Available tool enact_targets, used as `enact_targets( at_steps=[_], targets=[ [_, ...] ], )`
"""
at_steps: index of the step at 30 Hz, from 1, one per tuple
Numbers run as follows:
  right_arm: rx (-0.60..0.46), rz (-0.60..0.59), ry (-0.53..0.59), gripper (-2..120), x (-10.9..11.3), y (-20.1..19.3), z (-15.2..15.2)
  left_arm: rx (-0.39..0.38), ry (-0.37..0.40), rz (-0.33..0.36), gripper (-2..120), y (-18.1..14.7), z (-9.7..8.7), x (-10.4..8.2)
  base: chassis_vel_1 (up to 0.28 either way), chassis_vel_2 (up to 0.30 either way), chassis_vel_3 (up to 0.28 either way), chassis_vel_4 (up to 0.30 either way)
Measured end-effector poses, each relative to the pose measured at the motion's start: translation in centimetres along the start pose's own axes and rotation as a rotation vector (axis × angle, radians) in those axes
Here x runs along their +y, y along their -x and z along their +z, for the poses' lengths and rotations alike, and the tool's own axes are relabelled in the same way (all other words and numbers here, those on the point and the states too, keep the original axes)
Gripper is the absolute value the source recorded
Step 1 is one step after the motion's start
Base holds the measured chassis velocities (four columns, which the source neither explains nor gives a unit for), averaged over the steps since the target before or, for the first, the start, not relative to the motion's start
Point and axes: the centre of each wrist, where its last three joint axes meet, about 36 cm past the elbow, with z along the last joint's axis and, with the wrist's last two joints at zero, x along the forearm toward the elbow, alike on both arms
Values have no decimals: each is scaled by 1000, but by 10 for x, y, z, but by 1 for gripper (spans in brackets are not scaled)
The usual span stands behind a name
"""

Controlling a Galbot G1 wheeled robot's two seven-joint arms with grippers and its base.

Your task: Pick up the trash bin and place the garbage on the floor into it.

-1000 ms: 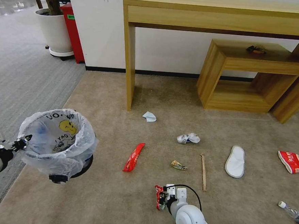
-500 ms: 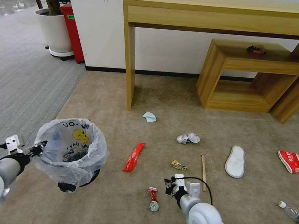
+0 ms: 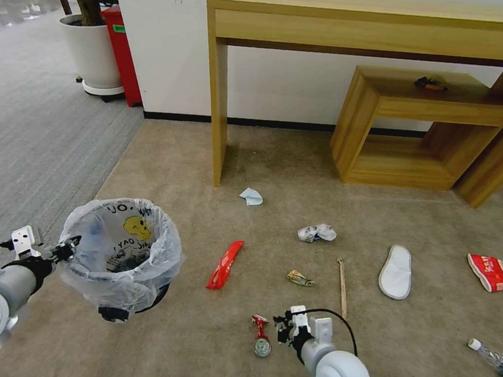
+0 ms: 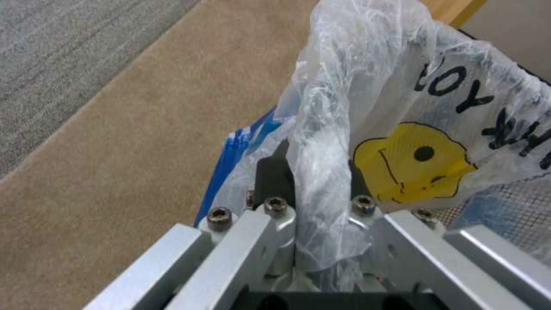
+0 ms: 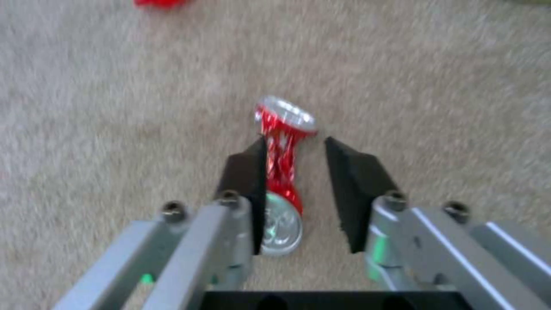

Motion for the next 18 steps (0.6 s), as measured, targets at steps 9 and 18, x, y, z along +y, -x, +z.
enact_targets(
  at_steps=[9, 18],
  targets=[
    [22, -25, -17, 63, 3, 12, 6, -7, -5, 2, 2, -1, -2, 1, 0, 0, 0, 0],
    [2, -43, -15, 96, 3, 34, 4, -4, -9, -1, 2, 0, -1, 2, 0, 0, 0, 0]
  ],
)
